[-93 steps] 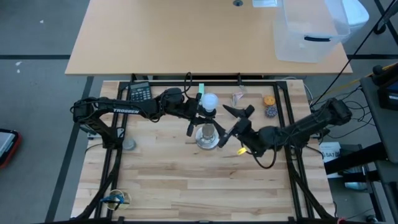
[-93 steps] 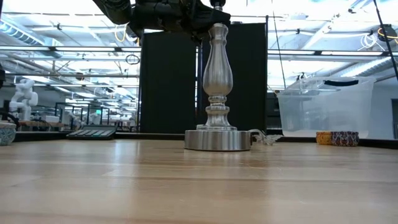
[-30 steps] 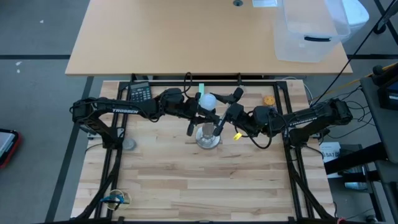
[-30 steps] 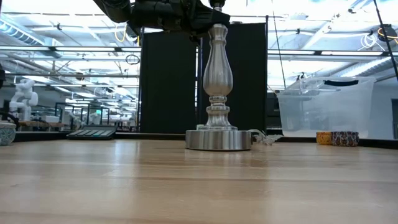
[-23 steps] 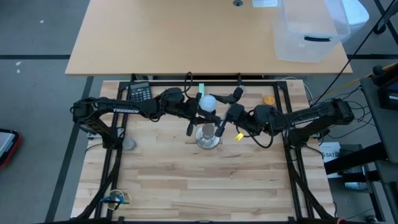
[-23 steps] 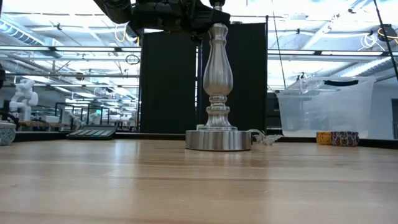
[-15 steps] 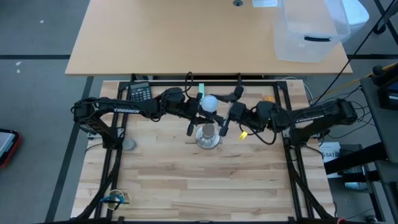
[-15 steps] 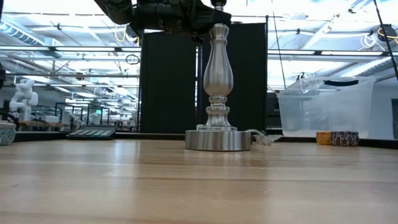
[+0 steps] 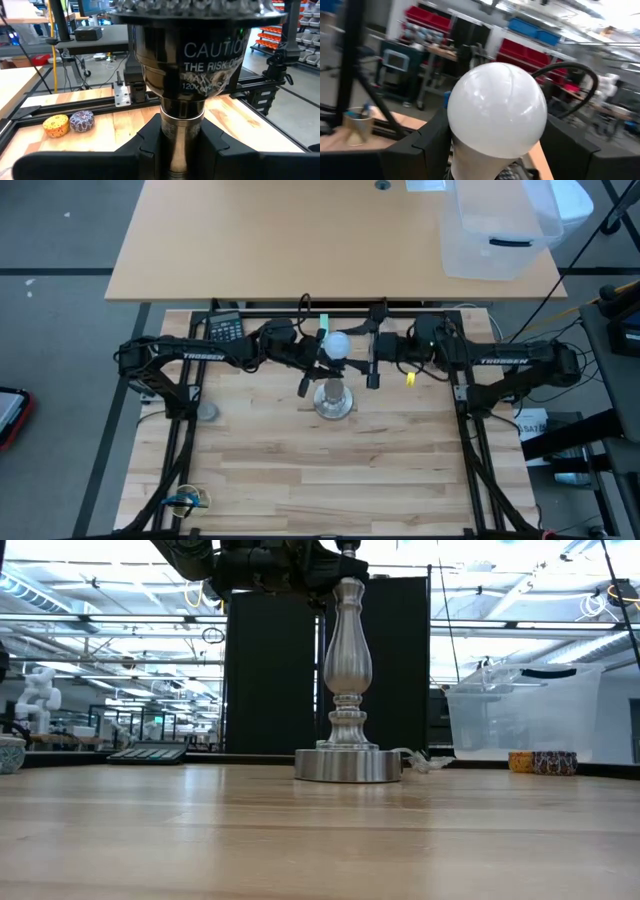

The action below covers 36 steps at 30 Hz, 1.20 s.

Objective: Screw lightbulb
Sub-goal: Remove the white lightbulb from the desk lamp

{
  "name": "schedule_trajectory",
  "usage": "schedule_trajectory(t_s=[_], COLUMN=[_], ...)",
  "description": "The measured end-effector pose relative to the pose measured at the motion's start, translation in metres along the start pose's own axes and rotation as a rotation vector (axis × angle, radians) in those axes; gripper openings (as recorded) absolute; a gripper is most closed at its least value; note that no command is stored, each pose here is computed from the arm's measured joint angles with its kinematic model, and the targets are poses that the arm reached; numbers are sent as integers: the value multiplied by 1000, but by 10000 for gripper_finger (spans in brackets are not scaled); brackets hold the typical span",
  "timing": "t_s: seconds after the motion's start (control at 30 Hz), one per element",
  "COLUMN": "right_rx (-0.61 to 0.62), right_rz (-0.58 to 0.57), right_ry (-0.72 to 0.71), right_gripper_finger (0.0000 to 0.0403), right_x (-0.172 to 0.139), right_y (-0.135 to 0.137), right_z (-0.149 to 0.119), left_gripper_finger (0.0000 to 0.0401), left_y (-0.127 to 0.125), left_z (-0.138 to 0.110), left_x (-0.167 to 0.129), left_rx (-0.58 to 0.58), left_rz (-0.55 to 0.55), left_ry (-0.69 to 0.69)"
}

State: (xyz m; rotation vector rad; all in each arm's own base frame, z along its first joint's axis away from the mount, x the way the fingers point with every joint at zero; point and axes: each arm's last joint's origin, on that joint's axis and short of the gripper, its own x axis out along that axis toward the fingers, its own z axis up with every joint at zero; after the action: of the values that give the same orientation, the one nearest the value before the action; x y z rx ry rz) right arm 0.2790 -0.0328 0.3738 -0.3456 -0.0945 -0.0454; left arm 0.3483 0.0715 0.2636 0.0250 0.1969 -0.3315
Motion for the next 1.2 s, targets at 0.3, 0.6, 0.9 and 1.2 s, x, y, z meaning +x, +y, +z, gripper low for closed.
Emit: schedule_trajectory(t_s=[0.3, 0.6, 0.9, 1.2], right_rx=[50, 43, 93, 52], right_rz=[162, 273, 264, 260], right_ry=[-67, -149, -157, -297], right_gripper_finger=[248, 219, 191, 239], right_x=[-5, -8, -9, -34], right_y=[-27, -41, -46, -39], right_z=[-8, -11, -10, 27], left_gripper_finger=[72, 72, 72, 72], left_y=[0, -4, -2, -2], left_z=[1, -2, -3, -3], left_x=[0, 0, -1, -1], left_rx=[2, 0, -15, -16], left_rz=[-16, -125, -117, -110], left_ry=[-8, 0, 7, 9])
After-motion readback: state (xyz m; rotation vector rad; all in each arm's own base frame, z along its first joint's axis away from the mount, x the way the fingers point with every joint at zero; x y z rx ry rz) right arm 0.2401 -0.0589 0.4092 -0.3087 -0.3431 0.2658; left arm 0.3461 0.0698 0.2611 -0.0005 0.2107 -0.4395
